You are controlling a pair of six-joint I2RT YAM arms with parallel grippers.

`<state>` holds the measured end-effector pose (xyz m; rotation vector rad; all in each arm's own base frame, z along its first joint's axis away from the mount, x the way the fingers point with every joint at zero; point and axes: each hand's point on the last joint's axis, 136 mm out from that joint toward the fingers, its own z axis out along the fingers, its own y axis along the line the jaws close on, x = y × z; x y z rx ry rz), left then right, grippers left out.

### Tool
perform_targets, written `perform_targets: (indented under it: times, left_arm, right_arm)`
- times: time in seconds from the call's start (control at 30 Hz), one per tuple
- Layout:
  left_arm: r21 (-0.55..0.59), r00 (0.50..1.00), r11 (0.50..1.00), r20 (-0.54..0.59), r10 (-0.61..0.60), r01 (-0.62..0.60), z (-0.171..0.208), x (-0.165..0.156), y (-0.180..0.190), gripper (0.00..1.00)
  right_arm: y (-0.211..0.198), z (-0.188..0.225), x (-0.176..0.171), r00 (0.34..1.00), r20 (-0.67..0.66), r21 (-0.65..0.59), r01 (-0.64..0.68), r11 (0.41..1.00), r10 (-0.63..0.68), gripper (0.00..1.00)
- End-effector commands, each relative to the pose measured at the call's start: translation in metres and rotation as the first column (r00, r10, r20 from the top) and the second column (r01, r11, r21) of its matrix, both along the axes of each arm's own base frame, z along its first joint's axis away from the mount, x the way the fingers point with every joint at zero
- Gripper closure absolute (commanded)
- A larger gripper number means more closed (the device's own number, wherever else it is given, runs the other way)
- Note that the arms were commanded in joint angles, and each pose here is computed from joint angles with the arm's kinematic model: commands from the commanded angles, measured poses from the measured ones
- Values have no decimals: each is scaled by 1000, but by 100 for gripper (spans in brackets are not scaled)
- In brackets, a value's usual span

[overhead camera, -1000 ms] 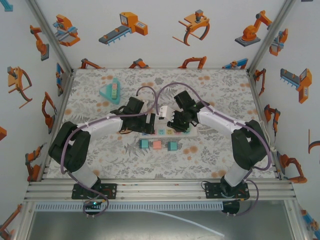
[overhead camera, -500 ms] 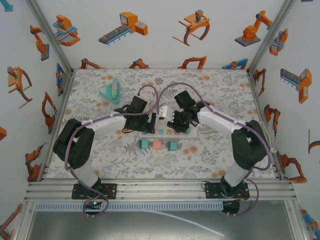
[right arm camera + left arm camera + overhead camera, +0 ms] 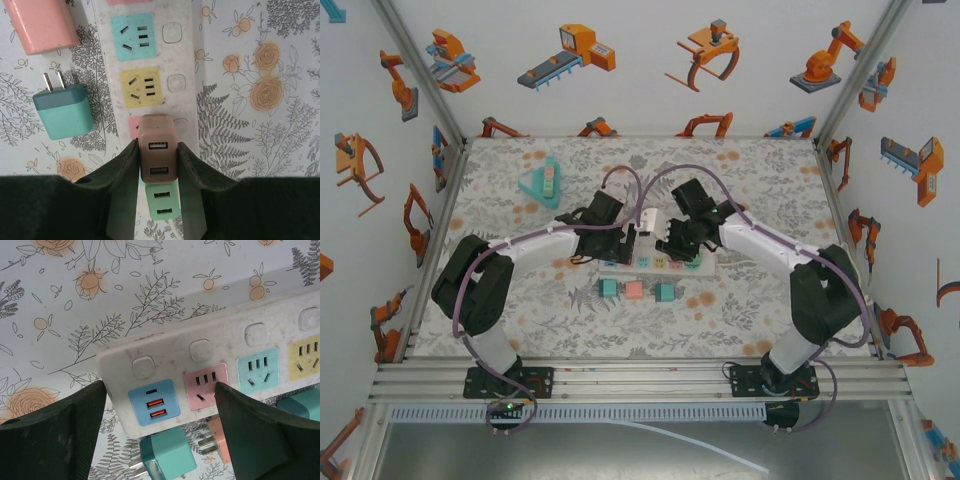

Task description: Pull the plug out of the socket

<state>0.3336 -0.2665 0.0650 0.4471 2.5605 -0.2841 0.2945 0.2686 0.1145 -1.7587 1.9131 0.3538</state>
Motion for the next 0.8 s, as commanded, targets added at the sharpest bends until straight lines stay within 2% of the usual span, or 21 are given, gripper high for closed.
perform_targets:
  times: [0.0,0.27,0.47,0.63,0.77]
  left_arm:
    - [190,996,982,-78,35,-19,-41,-17,33,19]
    - [115,998,993,-68,17,-9,-25,-16,23,19]
    - [24,999,1000,-39,-8,9,3,-11,9,18]
    - [-38,999,998,8,-43,43,39,-7,-1,16]
    - [-84,996,994,64,-66,72,68,-7,-5,16]
  right_arm:
    - [12,35,10,994,108,68,-31,997,23,71]
    - [10,48,4,992,130,106,-21,994,8,71]
    - [11,72,-3,991,119,216,40,976,-67,71]
    - [10,99,-10,984,75,333,130,934,-164,71]
    - [3,122,-6,948,-11,410,295,863,-319,71]
